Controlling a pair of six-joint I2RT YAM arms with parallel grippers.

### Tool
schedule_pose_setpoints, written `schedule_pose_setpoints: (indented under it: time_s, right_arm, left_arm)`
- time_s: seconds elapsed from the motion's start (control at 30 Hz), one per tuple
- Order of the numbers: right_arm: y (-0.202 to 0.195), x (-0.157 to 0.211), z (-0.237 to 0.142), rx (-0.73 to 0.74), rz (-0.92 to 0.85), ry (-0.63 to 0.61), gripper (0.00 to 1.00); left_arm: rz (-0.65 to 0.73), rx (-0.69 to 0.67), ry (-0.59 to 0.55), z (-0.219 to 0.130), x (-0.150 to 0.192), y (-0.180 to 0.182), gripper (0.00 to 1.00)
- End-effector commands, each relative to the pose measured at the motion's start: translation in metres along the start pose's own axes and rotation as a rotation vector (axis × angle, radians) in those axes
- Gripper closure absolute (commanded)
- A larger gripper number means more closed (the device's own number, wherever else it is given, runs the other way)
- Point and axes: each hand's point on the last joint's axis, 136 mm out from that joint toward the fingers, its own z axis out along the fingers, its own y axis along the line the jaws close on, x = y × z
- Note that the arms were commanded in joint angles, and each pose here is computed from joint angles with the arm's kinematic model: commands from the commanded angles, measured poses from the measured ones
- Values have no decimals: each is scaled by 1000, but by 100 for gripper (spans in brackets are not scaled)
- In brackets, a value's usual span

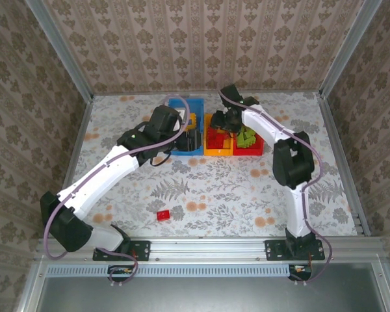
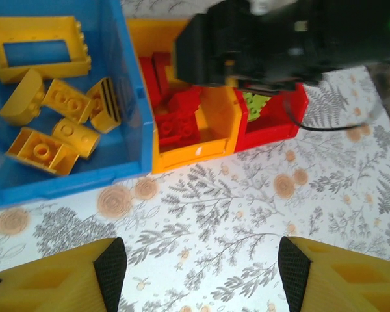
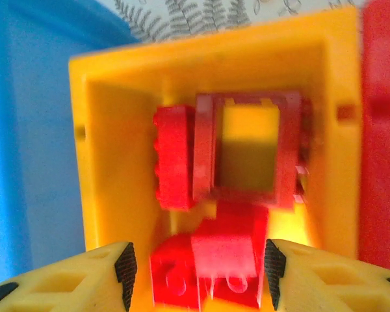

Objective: Sort the legos into containers by color

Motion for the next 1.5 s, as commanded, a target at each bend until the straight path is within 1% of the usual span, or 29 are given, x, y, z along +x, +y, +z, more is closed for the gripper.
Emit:
schedule_pose_setpoints:
  time_s: [0.0,0.07,0.13,0.23,0.37,0.43,0.47,0.53,0.57,0.63,0.7,0.8,0.87,0.9,0.93,0.97,1.0,1.03,1.1,1.2,1.27,1.37,1.47]
  right_arm:
    - [19,-6,-56,-62,-80,-145,42]
    - [21,13,-69,-79,-117,-165,42]
    - [32,33,-81,-142,-173,-200,41]
    - [64,80,-94,-294,-329,-200,38]
    - [99,161,-99,-490,-548,-123,36]
    - [109,195,-104,-550,-643,-112,35]
    - [114,210,-108,-575,-695,-118,33]
    - [118,230,-110,-609,-741,-119,27]
    - [117,234,-110,-618,-738,-114,27]
    - [115,239,-107,-620,-725,-90,27]
    - [114,242,-108,-624,-734,-74,27]
    - [114,245,-110,-628,-760,-61,27]
    - [112,249,-110,-632,-777,-41,27]
    - [111,252,-109,-634,-785,-31,27]
    - [109,254,-109,-636,-790,-24,27]
    - [111,252,-120,-658,-798,-45,26]
    - [110,254,-122,-666,-800,-42,26]
    - [110,255,-124,-673,-803,-42,26]
    - [110,256,-128,-685,-809,-43,26]
    - [108,257,-132,-689,-815,-41,26]
    - [106,258,-133,-684,-815,-36,26]
    - [103,258,-135,-680,-808,-39,26]
    - [101,258,-135,-674,-799,-44,26]
  left_arm:
    - [-61,-86,37,-10,21,22,34]
    - [-94,-121,68,-12,35,34,34]
    - [-133,-169,113,-16,55,48,34]
    - [-192,-256,217,-23,96,72,33]
    - [-288,-377,406,-36,165,102,29]
    - [-342,-425,507,-42,198,112,27]
    - [-369,-450,553,-45,214,116,26]
    - [-473,-514,600,-53,238,124,25]
    - [-545,-545,609,-57,248,127,24]
    - [-685,-547,575,-56,254,126,24]
    - [-842,-553,502,-53,252,124,22]
    - [-1095,-535,411,-39,251,118,21]
    - [-1240,-539,353,-31,256,114,21]
    - [-1290,-542,317,-27,257,111,20]
    - [-1333,-542,278,-24,256,111,17]
    - [-1377,-542,246,-21,256,110,16]
    - [-1417,-550,224,-18,257,111,16]
    - [-1437,-561,211,-16,258,112,15]
    - [-1485,-583,195,-10,260,114,7]
    - [-1545,-594,174,0,263,115,6]
    - [-1570,-599,167,6,265,116,7]
    - [-1604,-626,177,10,275,119,11]
    - [-1603,-661,171,9,280,123,16]
